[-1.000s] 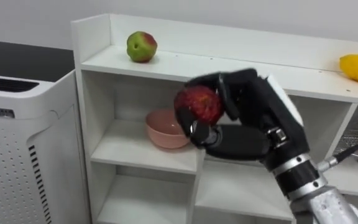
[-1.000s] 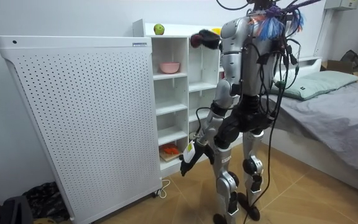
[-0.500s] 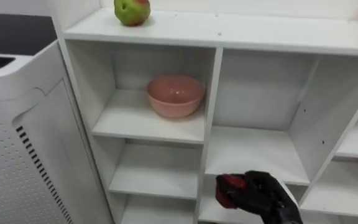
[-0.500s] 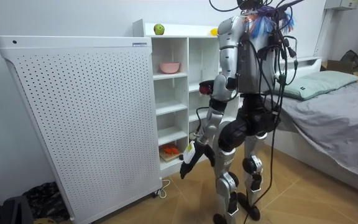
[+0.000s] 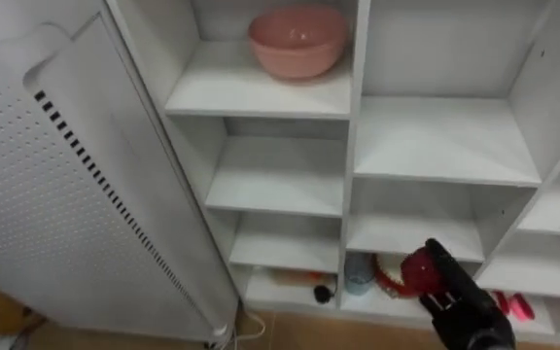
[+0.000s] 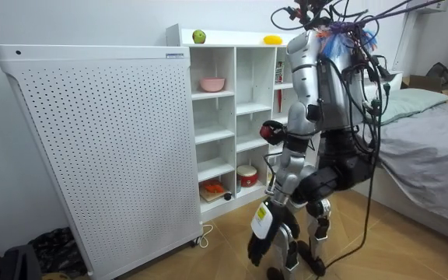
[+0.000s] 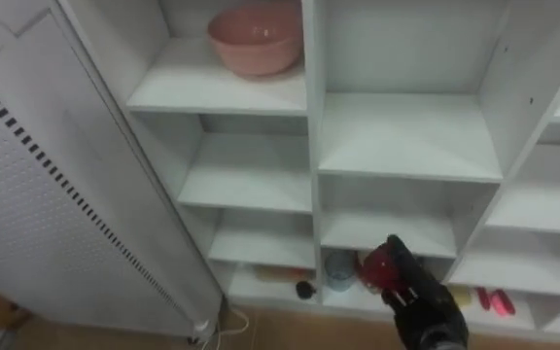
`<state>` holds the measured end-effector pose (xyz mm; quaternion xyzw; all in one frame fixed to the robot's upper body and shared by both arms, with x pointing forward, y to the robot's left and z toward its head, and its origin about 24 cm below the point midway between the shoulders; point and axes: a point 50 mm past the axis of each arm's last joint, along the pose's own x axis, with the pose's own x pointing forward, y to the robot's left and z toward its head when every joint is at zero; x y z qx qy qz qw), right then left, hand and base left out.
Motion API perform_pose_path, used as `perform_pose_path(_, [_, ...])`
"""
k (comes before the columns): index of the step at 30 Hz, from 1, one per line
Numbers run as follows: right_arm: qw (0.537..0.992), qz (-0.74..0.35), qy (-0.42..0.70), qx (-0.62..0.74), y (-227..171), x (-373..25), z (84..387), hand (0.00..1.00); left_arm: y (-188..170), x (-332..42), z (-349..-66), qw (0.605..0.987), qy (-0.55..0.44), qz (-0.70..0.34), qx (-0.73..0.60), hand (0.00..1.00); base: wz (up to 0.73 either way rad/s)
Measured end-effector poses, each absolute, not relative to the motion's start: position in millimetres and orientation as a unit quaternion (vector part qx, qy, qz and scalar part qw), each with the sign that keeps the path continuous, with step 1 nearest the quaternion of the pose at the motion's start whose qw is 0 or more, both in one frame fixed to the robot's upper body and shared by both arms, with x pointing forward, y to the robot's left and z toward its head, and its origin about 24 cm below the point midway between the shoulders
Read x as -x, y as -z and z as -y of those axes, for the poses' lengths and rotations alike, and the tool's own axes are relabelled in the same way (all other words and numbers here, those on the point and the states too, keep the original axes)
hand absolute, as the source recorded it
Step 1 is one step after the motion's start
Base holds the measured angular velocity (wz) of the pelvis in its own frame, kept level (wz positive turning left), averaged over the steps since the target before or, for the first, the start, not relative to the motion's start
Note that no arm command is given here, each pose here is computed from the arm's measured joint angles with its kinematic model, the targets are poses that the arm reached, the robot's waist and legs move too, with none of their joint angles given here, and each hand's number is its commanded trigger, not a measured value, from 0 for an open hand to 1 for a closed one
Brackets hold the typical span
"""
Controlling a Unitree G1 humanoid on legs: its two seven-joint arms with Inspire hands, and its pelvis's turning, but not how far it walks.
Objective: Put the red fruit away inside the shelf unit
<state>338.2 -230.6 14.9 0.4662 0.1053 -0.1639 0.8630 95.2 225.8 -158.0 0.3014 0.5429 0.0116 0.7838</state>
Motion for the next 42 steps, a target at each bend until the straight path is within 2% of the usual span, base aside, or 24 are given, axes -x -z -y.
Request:
perform_pose_path(4, [0.844,-0.081,0.165,-0.505,-31.7,-348.0,239.1,1.0,156.1,-102.2,-220.2,0.791,0.001,-0.529,-0.306,0.0,0.01])
perform_pose_path(12, [0.816,-0.001,0.159,-0.555,-89.7,-370.2,269.9,1.0,149.9,-116.9,-211.1,0.808,0.021,-0.489,-0.328,0.0,0.21])
perform_pose_path(17, [0.818,0.028,0.148,-0.556,-121.3,-380.8,274.6,1.0,144.9,-126.1,-208.1,0.819,0.024,-0.461,-0.34,0.0,0.09])
perform_pose_path(25, [0.821,0.031,0.173,-0.544,-132.6,-380.4,285.8,1.0,143.6,-120.7,-215.7,0.817,0.009,-0.457,-0.352,0.0,-0.02])
perform_pose_path(28, [0.823,0.036,0.179,-0.538,-139.2,-381.6,285.7,1.0,142.1,-115.2,-226.5,0.81,0.003,-0.46,-0.362,0.0,0.0])
perform_pose_path(29, [0.823,0.043,0.176,-0.538,-147.2,-384.0,283.9,0.55,141.5,-114.0,-230.0,0.808,0.002,-0.461,-0.366,0.0,0.0])
perform_pose_path(30, [0.823,0.05,0.173,-0.539,-153.0,-385.4,282.5,0.0,141.2,-113.1,-232.7,0.806,0.0,-0.462,-0.369,0.0,0.0])
perform_pose_path(42, [0.813,0.061,0.206,-0.541,-165.3,-384.9,284.3,0.0,143.4,-91.8,-242.7,0.792,-0.011,-0.48,-0.377,0.0,0.0])
